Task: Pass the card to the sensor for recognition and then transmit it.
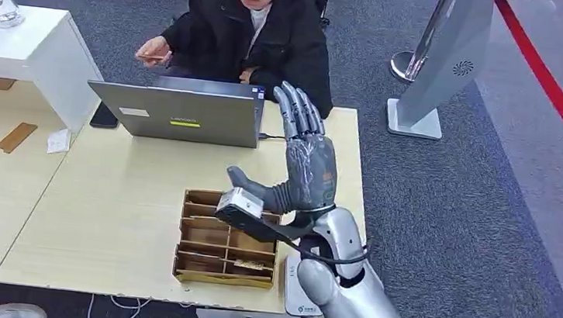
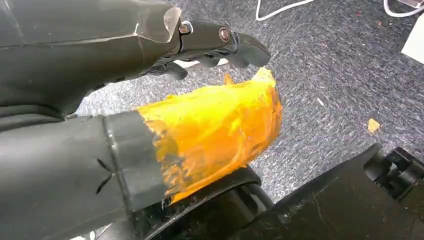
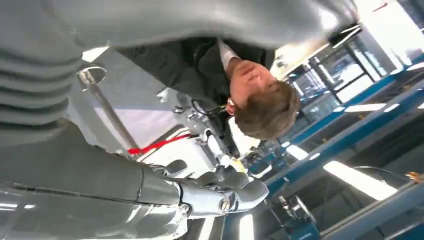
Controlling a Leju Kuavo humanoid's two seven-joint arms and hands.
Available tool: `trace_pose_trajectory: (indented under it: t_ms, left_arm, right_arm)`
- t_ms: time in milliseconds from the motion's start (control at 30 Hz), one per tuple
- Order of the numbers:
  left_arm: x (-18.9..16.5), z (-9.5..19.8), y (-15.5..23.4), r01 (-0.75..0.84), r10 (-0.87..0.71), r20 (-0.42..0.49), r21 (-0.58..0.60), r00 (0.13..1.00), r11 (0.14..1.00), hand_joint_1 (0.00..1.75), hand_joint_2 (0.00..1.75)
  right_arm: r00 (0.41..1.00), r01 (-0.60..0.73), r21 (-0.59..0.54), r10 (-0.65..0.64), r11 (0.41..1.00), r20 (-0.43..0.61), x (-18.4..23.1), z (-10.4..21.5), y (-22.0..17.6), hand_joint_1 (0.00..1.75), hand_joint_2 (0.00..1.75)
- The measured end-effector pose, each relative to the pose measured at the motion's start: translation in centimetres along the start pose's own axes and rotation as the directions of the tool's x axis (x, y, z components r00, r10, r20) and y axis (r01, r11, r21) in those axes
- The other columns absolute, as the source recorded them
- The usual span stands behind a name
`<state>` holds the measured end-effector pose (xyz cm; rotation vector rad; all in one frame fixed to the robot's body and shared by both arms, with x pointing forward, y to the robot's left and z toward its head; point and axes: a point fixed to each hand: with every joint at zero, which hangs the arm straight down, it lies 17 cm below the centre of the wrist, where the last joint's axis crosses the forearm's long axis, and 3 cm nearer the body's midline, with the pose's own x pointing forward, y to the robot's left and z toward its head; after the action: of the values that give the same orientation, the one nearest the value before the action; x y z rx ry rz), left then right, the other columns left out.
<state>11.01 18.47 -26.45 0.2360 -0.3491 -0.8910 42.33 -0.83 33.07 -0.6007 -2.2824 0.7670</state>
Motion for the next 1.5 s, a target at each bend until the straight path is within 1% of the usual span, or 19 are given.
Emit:
trace_pose_trajectory:
  t_ms: [167,267,767,800,900,1167,1400,1500]
  left_arm:
    - [-0.1,0.0,0.0,-0.015,0.015,-0.005,0.005,1.0,1.0,0.0,0.0]
    - [-0.3,0.1,-0.2,-0.016,0.016,-0.004,0.005,1.0,1.0,0.0,0.0]
    - [-0.4,0.1,-0.3,-0.016,0.016,-0.004,0.003,1.0,1.0,0.0,0.0]
    - [-0.3,0.1,-0.4,-0.017,0.017,-0.004,0.003,1.0,1.0,0.0,0.0]
    - [-0.4,0.1,-0.3,-0.021,0.021,-0.006,0.005,1.0,1.0,0.0,0.0]
    - [-0.6,0.2,-0.5,-0.037,0.037,-0.013,0.005,0.999,0.999,0.0,0.0]
    - [-0.8,0.2,-0.6,-0.041,0.041,-0.016,0.003,0.999,0.999,0.0,0.0]
    - [-0.8,0.2,-0.6,-0.041,0.041,-0.017,0.003,0.999,0.999,0.0,0.0]
  right_arm:
    - [0.998,0.056,0.012,-0.057,0.998,0.029,1.8,2.1,0.8,0.0,0.0]
    - [0.997,0.069,0.021,-0.07,0.997,0.034,2.3,3.0,1.1,0.0,0.0]
    - [0.996,0.077,0.029,-0.079,0.997,0.046,2.9,3.6,1.3,0.0,0.0]
    - [0.996,0.078,0.03,-0.08,0.996,0.046,2.9,3.6,1.3,0.0,1.75]
    - [0.994,0.097,0.037,-0.098,0.995,0.048,3.2,4.0,1.6,0.0,1.75]
    - [0.992,0.109,0.09,-0.114,0.99,0.054,4.3,7.1,3.8,0.0,1.75]
    - [0.999,0.044,0.162,-0.048,0.986,0.018,2.4,9.5,6.4,0.0,1.75]
    - [0.999,0.03,0.175,-0.032,0.984,0.01,1.8,10.0,7.0,0.0,1.75]
